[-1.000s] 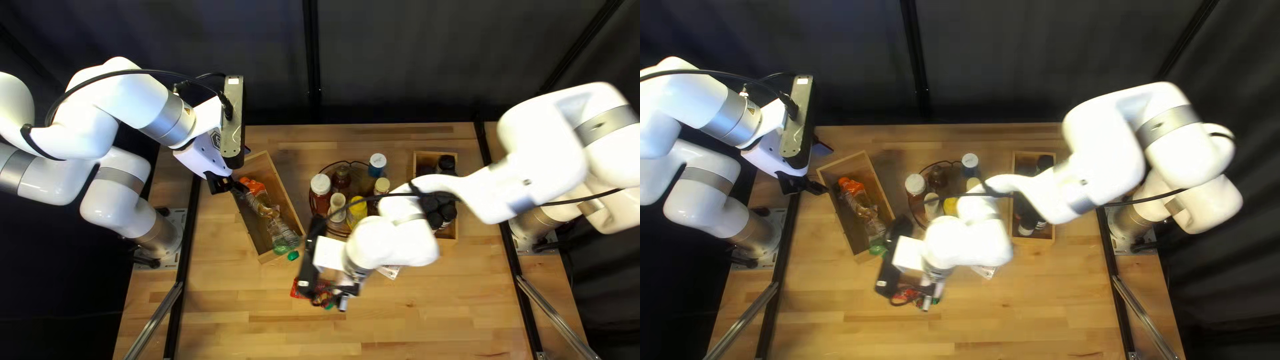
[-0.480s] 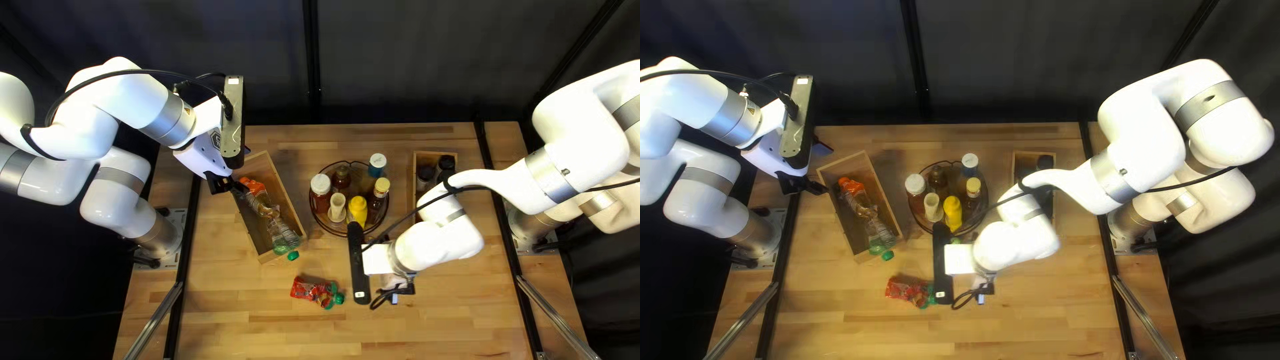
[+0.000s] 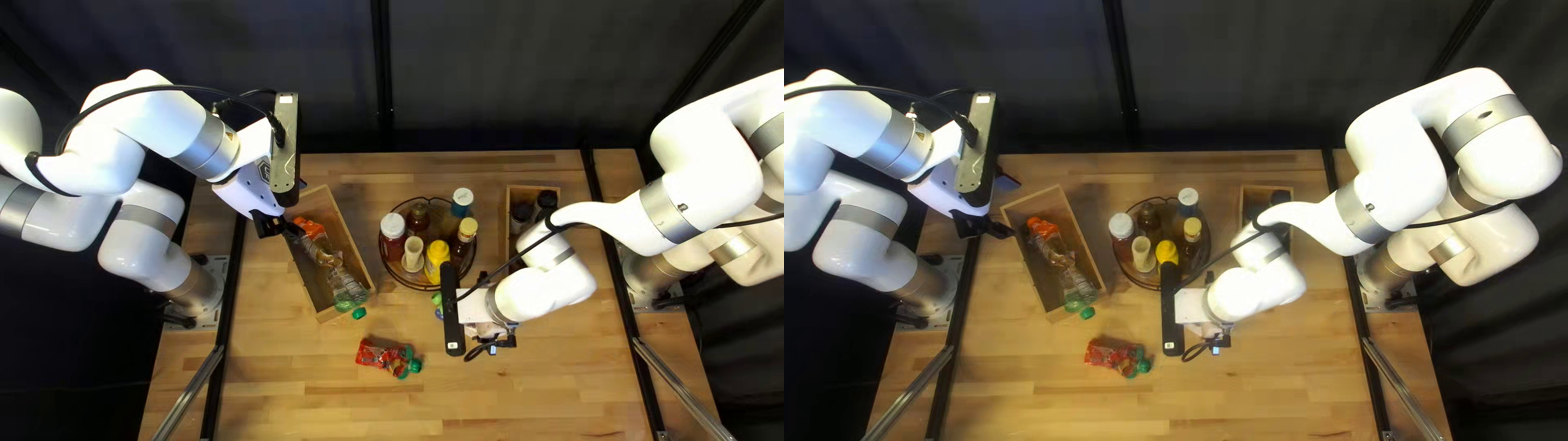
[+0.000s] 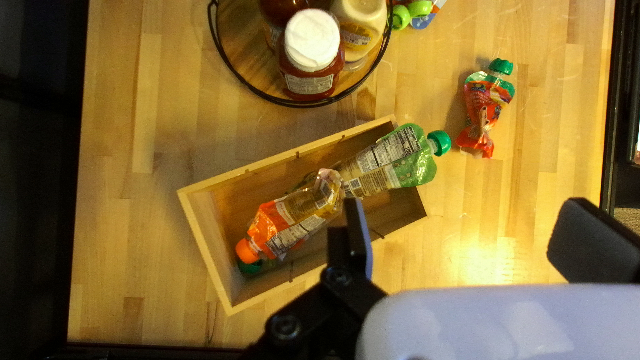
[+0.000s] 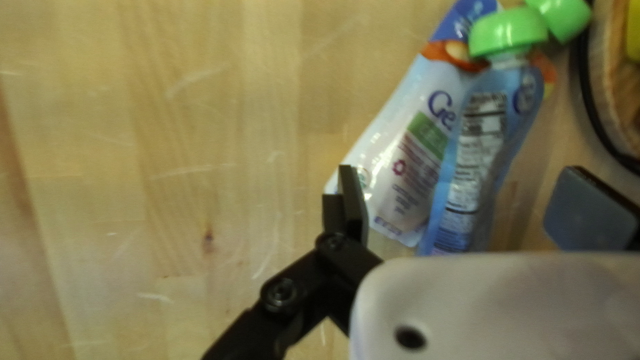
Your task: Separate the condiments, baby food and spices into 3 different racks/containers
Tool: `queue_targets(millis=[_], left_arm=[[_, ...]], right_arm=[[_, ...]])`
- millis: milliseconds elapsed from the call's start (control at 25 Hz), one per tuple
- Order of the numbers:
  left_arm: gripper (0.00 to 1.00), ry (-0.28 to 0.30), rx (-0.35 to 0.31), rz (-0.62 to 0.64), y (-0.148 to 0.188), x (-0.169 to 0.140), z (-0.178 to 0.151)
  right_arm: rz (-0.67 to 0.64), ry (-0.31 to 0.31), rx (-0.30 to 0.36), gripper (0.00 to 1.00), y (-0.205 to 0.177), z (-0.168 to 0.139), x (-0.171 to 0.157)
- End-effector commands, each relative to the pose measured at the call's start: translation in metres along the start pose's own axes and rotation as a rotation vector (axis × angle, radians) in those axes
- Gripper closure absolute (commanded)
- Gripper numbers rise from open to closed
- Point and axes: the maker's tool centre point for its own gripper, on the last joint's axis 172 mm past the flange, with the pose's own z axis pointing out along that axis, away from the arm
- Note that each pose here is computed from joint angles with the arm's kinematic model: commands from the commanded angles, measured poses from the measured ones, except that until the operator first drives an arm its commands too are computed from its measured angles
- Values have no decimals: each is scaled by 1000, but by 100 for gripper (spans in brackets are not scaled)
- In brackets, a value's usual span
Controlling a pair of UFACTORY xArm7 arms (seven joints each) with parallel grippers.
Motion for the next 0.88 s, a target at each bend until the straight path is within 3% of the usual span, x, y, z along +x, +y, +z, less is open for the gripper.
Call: queue_targets(millis=[40,80,160,480,720,880], left_arm=[[0,0,0,0,0,0,0],[0,0,0,0,0,0,0],[0,0,0,0,0,0,0],[0,0,0,0,0,0,0],[0,0,0,0,0,0,0],[0,0,0,0,0,0,0]], right_arm=[[18,-12,-9,77,5,8,-5],[20,-14,-10,96,5,9,-5],[23,-18,-12,100,5,10,-5],[-8,-4,-6,100,-19,-8,7],[-74,42,13,100,-63,-46,44],[-116,69,41,100,-71,-49,74]])
